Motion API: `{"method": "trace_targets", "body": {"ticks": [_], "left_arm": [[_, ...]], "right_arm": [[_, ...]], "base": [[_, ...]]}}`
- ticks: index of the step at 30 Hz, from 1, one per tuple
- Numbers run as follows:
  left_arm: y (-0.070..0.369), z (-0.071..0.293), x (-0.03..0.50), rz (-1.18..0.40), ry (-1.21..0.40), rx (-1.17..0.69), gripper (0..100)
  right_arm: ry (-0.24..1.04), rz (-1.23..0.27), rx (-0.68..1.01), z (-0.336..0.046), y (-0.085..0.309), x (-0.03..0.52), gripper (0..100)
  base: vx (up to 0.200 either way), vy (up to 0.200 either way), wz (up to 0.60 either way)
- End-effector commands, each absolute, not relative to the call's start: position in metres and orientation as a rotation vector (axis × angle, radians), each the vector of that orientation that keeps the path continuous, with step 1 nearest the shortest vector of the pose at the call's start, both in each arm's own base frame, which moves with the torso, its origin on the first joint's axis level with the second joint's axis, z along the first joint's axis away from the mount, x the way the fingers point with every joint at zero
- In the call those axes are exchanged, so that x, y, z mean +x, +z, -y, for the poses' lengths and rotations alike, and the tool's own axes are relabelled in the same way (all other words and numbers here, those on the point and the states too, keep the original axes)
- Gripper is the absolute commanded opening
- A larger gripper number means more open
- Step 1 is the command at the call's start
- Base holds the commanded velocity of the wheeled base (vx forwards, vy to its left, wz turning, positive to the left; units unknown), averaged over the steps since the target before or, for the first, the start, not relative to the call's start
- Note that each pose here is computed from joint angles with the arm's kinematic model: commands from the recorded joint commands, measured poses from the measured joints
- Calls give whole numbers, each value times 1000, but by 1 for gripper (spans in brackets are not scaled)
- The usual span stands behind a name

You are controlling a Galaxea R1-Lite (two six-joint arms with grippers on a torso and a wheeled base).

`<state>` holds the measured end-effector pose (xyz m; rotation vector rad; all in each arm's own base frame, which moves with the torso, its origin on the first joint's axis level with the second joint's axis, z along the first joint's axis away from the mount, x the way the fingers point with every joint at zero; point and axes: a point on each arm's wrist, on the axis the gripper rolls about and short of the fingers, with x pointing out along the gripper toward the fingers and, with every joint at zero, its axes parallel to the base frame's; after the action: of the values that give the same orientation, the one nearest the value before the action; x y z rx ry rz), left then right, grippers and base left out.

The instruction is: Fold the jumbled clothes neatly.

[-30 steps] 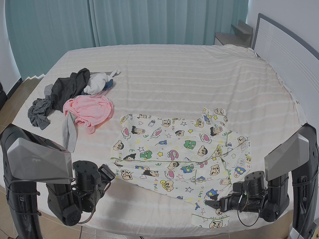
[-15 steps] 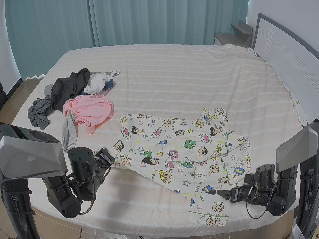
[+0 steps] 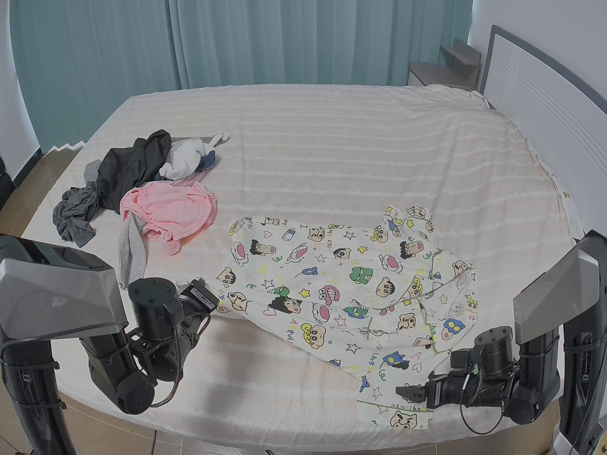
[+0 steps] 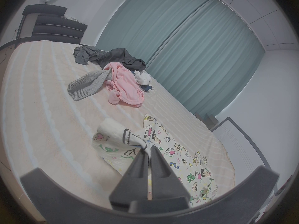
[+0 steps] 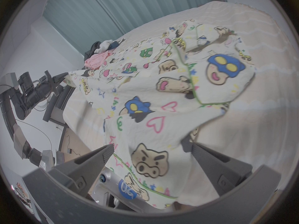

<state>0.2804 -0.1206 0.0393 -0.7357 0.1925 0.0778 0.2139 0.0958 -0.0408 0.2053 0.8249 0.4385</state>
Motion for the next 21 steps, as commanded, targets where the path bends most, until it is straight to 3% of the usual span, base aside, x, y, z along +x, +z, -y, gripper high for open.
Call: {"method": "trace_targets", "body": {"ticks": [1, 16, 17, 21], "left_arm": [[40, 120, 280, -182, 74, -741, 0], [40, 120, 279, -185, 73, -740, 0], [40, 120, 279, -187, 74, -739, 0], [39, 120, 278, -188, 75, -738, 0]], "right_arm": [[486, -832, 200, -115, -50, 216, 100], [484, -850, 180, -125, -65, 219, 100], [484, -852, 181, -125, -65, 218, 0], [446, -849, 166, -126, -66, 216, 0]], "base": [[0, 0, 0], [0, 0, 0], [0, 0, 0], [0, 0, 0]]}}
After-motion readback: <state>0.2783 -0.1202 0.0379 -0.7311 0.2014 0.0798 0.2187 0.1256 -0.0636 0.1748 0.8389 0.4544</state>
